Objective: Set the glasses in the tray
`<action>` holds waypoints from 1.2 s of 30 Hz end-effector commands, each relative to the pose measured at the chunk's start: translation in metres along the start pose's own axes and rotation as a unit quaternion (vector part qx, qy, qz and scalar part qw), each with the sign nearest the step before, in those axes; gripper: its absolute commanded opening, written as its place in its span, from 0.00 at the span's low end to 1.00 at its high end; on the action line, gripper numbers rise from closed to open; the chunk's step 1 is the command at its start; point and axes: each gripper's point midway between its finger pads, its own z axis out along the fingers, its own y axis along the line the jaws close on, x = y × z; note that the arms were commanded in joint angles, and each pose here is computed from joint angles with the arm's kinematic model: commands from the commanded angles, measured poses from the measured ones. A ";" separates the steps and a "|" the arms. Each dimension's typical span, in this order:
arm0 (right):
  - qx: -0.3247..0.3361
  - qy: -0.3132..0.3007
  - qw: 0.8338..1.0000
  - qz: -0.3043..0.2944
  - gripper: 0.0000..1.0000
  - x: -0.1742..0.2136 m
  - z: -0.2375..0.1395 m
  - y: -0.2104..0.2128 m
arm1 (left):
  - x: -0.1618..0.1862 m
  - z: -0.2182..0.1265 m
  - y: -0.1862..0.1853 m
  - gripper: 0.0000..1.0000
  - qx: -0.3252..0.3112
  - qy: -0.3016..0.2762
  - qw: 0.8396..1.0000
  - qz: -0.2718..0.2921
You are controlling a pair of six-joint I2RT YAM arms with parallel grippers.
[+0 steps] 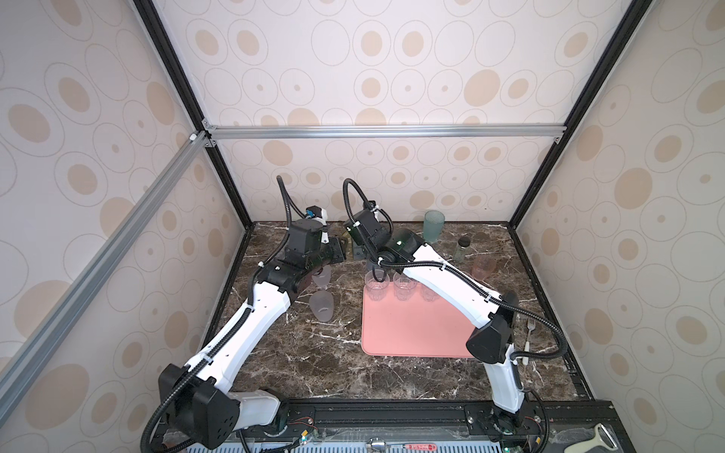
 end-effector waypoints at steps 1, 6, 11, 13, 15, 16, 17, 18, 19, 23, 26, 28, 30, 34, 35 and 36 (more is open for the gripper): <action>-0.002 -0.017 1.000 0.011 0.01 -0.018 -0.018 -0.004 | -0.023 -0.024 -0.021 0.46 0.033 -0.034 0.999 0.012; -0.027 0.006 0.999 0.023 0.00 -0.023 -0.032 -0.013 | -0.038 -0.043 -0.016 0.55 0.012 -0.065 0.997 0.041; -0.060 0.110 0.992 0.013 0.00 0.007 -0.044 -0.030 | -0.048 -0.049 0.008 0.63 -0.048 -0.099 0.990 0.089; -0.054 0.153 0.987 0.000 0.00 0.026 -0.050 -0.041 | -0.045 -0.046 0.019 0.65 -0.068 -0.105 0.987 0.104; -0.056 0.185 0.981 -0.015 0.00 0.042 -0.060 -0.047 | -0.035 -0.037 0.030 0.66 -0.081 -0.097 0.985 0.113; -0.053 0.199 0.978 -0.020 0.00 0.049 -0.066 -0.052 | -0.030 -0.032 0.035 0.66 -0.087 -0.092 0.985 0.113; -0.052 0.211 0.976 -0.023 0.00 0.055 -0.071 -0.055 | -0.024 -0.028 0.039 0.66 -0.089 -0.087 0.986 0.110; -0.055 0.225 0.972 -0.025 0.00 0.060 -0.076 -0.057 | -0.018 -0.024 0.041 0.67 -0.087 -0.082 0.987 0.105; -0.065 0.238 0.969 -0.024 0.00 0.065 -0.082 -0.057 | -0.013 -0.019 0.043 0.66 -0.085 -0.078 0.988 0.100; -0.065 0.323 0.944 -0.033 0.00 0.107 -0.083 -0.058 | 0.012 -0.002 0.053 0.66 -0.080 -0.056 0.991 0.090; -0.054 0.349 0.935 -0.035 0.00 0.131 -0.070 -0.061 | 0.024 0.006 0.060 0.66 -0.083 -0.045 0.992 0.088; -0.051 0.352 0.934 -0.035 0.00 0.141 -0.059 -0.060 | 0.030 0.009 0.062 0.67 -0.082 -0.040 0.992 0.087; -0.035 0.351 0.935 -0.039 0.00 0.148 -0.048 -0.063 | 0.035 0.011 0.065 0.67 -0.084 -0.035 0.992 0.088; -0.010 0.344 0.938 -0.051 0.00 0.157 -0.026 -0.068 | 0.045 0.017 0.068 0.67 -0.083 -0.023 0.992 0.089; -0.005 0.341 0.939 -0.052 0.00 0.158 -0.020 -0.069 | 0.046 0.018 0.068 0.67 -0.082 -0.022 0.992 0.088; -0.002 0.340 0.939 -0.053 0.00 0.159 -0.016 -0.070 | 0.048 0.019 0.069 0.67 -0.083 -0.019 0.993 0.088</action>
